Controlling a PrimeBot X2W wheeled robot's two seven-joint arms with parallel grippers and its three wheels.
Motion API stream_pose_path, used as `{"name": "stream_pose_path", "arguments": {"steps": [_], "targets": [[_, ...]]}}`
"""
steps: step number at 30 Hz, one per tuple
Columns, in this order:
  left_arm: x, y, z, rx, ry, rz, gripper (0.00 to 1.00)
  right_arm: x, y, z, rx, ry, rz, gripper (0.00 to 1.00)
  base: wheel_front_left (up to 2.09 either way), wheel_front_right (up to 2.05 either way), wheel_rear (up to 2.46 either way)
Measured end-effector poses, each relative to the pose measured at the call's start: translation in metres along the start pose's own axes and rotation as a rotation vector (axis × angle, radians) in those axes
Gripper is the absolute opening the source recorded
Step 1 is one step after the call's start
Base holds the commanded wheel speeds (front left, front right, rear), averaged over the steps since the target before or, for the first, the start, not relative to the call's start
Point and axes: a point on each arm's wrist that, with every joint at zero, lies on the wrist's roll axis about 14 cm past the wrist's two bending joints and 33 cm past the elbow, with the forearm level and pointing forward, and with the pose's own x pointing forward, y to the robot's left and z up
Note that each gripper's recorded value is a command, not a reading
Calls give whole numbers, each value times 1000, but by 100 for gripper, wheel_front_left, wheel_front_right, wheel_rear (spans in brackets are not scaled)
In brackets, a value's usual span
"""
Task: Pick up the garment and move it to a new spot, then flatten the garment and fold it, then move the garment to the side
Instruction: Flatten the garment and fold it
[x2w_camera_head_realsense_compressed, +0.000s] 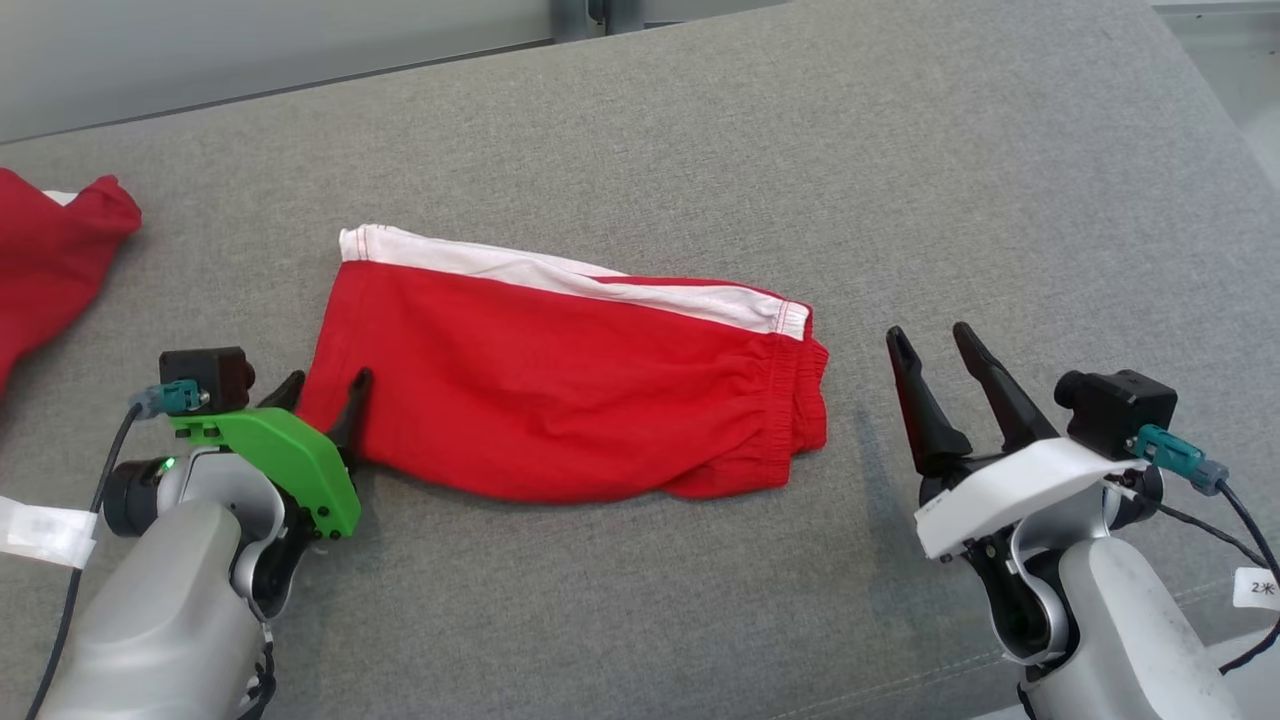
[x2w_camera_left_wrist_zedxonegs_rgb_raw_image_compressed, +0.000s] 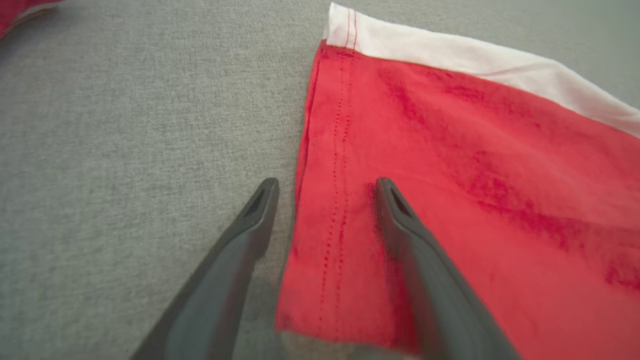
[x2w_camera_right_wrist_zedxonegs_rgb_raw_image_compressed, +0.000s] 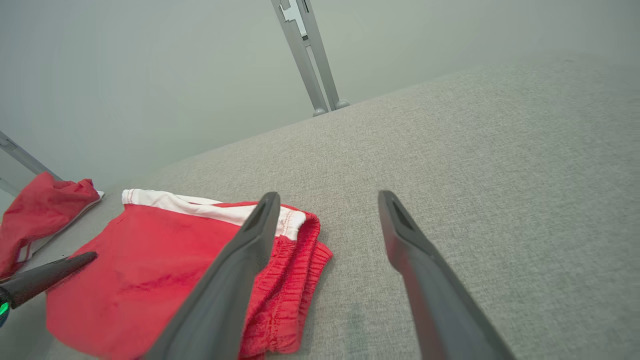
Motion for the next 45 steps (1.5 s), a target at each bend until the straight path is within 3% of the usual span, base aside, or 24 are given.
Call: {"name": "stream_pose_path", "arguments": {"steps": [7, 8, 9, 10, 11, 12, 23, 45], "targets": [[0, -9, -9, -36, 46, -25, 100, -8, 6, 11, 8, -16, 3, 100, 0, 0, 0], [0, -10, -8, -39, 43, -28, 91, -8, 7, 13, 8, -20, 4, 100, 0, 0, 0], [0, -10, -7, -50, 36, -29, 49, -8, 8, 15, 6, -26, 6, 100, 0, 0, 0], [-1, -11, -7, -62, 30, -29, 30, -8, 9, 17, 5, -28, 7, 100, 0, 0, 0], [-1, -11, -6, -75, 19, -29, 5, -9, 9, 18, 5, -33, 8, 100, 0, 0, 0], [-2, -12, -6, -83, 16, -30, 0, -9, 10, 19, 5, -33, 10, 100, 0, 0, 0], [-21, -7, 6, -249, -141, 26, 0, -13, 16, 26, 11, -54, 22, 100, 0, 0, 0], [-108, -5, -30, -375, -278, 203, 0, -13, 42, 17, -8, 19, 93, 100, 0, 0, 0]]}}
